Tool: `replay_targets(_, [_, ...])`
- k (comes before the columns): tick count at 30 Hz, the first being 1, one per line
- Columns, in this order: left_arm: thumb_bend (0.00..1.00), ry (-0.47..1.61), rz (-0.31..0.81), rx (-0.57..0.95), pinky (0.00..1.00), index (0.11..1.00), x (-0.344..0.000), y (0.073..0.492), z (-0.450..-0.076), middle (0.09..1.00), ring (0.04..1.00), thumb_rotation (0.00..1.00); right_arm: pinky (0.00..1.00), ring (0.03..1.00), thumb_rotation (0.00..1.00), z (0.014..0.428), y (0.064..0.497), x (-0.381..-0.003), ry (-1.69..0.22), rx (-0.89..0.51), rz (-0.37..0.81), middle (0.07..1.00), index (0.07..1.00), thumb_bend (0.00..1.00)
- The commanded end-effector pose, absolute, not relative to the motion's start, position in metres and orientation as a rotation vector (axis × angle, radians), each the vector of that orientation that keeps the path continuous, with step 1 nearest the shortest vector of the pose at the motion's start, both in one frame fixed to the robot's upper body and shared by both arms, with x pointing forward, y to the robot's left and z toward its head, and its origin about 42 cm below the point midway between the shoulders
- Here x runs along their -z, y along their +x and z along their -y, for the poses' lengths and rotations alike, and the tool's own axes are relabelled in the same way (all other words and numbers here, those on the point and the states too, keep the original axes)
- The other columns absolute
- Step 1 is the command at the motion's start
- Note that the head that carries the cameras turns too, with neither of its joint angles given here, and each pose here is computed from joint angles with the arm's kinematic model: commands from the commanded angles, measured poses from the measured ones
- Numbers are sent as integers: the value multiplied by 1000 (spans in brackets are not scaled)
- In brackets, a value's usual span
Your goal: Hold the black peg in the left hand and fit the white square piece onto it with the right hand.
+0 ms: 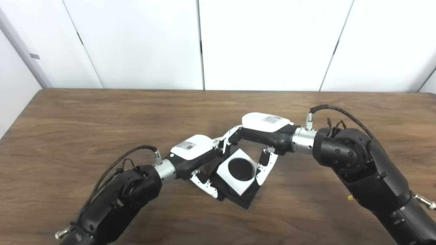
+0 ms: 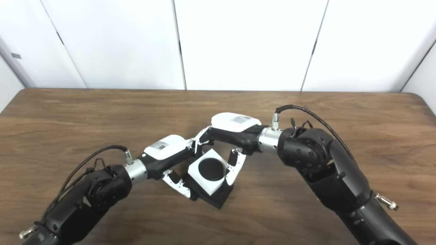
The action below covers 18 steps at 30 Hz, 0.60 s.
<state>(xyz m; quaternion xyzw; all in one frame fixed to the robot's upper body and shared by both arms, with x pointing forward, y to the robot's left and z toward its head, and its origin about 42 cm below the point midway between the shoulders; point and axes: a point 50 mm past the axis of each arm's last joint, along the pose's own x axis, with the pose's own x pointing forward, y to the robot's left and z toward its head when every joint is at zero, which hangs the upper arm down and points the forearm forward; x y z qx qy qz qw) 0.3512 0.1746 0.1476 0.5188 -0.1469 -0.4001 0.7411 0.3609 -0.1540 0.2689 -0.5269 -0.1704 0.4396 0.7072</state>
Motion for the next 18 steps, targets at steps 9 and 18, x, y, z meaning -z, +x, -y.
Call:
replay_targets(9, [523, 1168, 236, 969, 848, 491, -126, 341, -168, 954, 974, 71, 776, 840, 130, 143, 362, -263, -1206, -1003, 406, 787, 480, 523])
replay_targets(18, [523, 1178, 222, 965, 865, 491, -128, 342, -171, 957, 977, 71, 736, 856, 191, 160, 367, -261, -1309, -979, 296, 855, 738, 899])
